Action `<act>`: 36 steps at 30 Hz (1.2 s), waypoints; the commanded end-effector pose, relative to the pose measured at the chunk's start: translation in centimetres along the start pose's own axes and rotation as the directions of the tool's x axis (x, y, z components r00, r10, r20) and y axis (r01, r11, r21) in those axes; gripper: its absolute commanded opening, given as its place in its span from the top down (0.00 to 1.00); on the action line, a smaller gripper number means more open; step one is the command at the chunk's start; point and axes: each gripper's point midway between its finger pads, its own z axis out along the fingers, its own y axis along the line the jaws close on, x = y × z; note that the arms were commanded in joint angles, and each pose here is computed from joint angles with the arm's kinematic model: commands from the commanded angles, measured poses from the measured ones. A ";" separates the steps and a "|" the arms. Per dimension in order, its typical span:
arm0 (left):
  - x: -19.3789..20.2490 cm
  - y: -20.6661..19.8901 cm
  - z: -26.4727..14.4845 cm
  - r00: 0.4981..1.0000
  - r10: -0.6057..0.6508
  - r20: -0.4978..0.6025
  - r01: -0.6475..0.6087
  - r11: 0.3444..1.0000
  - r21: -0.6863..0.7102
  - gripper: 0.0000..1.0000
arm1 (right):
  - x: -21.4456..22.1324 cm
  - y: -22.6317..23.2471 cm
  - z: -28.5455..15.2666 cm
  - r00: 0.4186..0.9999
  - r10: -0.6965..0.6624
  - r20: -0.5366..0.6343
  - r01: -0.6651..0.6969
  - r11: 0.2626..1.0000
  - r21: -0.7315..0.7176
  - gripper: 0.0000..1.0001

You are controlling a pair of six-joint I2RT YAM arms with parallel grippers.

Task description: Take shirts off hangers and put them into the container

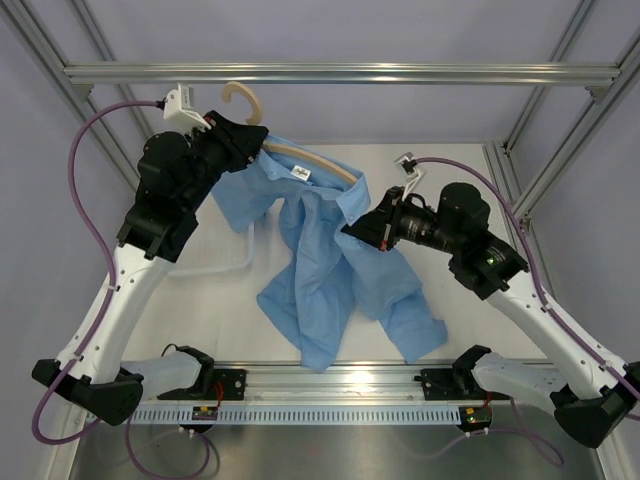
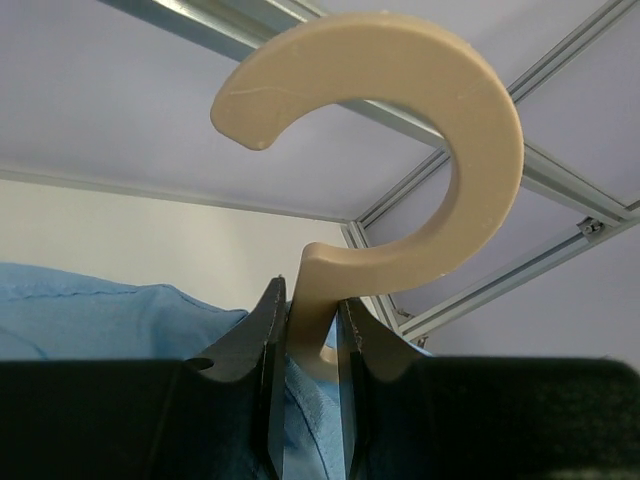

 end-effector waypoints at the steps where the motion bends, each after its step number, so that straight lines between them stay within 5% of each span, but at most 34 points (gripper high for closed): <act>1: -6.4 -7.0 -2.5 0.968 -0.188 0.168 0.140 0.954 0.265 1.00 | 1.6 0.6 2.4 0.996 -0.041 -0.078 0.041 0.999 -0.006 1.00; 10: -6.4 -7.6 -3.1 0.971 -0.180 0.158 0.131 0.951 0.281 1.00 | -1.5 -0.2 5.7 0.998 -0.047 0.031 0.045 0.996 0.077 1.00; 20: -5.9 -8.4 -3.7 0.980 -0.148 0.131 0.100 0.944 0.315 1.00 | -2.5 -2.9 7.3 0.999 -0.040 0.021 0.034 0.976 0.216 1.00; 25: -5.3 -10.8 -4.5 0.993 -0.072 0.091 0.025 0.901 0.434 1.00 | 0.1 -7.7 3.1 0.998 -0.055 -0.014 0.055 0.883 0.466 1.00; 29: -3.1 -12.7 -5.1 0.998 0.055 0.015 -0.054 0.834 0.549 1.00 | 1.5 -8.7 -0.6 0.996 -0.080 -0.031 0.085 0.844 0.530 1.00; 36: 1.7 -11.3 -4.1 0.975 0.213 -0.066 -0.141 0.817 0.559 1.00 | 3.0 -8.9 -4.6 0.996 -0.072 -0.052 0.088 0.810 0.579 1.00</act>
